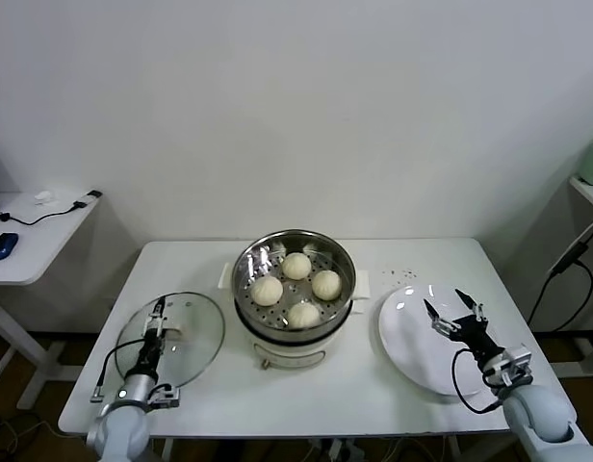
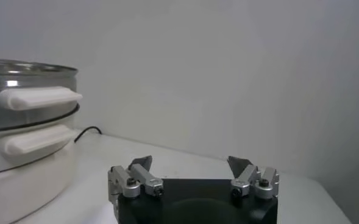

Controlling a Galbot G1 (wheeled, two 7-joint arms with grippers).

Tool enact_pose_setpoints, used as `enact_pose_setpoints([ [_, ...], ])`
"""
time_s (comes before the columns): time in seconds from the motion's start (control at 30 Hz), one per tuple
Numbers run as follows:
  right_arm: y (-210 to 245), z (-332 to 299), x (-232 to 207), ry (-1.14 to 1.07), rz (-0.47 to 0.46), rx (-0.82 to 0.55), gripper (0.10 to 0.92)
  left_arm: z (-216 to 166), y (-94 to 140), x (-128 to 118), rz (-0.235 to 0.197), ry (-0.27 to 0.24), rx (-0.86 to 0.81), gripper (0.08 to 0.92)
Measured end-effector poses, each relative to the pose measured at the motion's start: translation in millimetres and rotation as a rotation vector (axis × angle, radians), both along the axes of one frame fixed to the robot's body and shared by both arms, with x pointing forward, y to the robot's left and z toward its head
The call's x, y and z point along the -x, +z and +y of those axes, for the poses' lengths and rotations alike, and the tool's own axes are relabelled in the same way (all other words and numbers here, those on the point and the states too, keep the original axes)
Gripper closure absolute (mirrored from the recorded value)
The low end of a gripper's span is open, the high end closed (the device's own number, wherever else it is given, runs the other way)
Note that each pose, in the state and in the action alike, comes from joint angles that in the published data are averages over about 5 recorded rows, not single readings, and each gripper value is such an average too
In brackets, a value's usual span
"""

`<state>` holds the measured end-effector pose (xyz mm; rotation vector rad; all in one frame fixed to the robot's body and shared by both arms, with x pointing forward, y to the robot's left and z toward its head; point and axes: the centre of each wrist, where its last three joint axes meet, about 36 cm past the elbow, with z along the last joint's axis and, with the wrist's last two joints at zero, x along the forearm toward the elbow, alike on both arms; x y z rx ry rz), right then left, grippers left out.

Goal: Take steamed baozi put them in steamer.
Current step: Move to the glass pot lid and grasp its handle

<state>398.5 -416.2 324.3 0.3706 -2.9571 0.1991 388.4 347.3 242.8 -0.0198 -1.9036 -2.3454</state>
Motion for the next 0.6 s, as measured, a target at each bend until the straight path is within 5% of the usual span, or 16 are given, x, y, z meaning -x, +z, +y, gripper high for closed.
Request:
enact_pose_setpoints([
  [0.6,-7,-12,4,-0.011,-0.004,0.043,0.200,3,0,0,0.028,0.005,0.048,0.718],
])
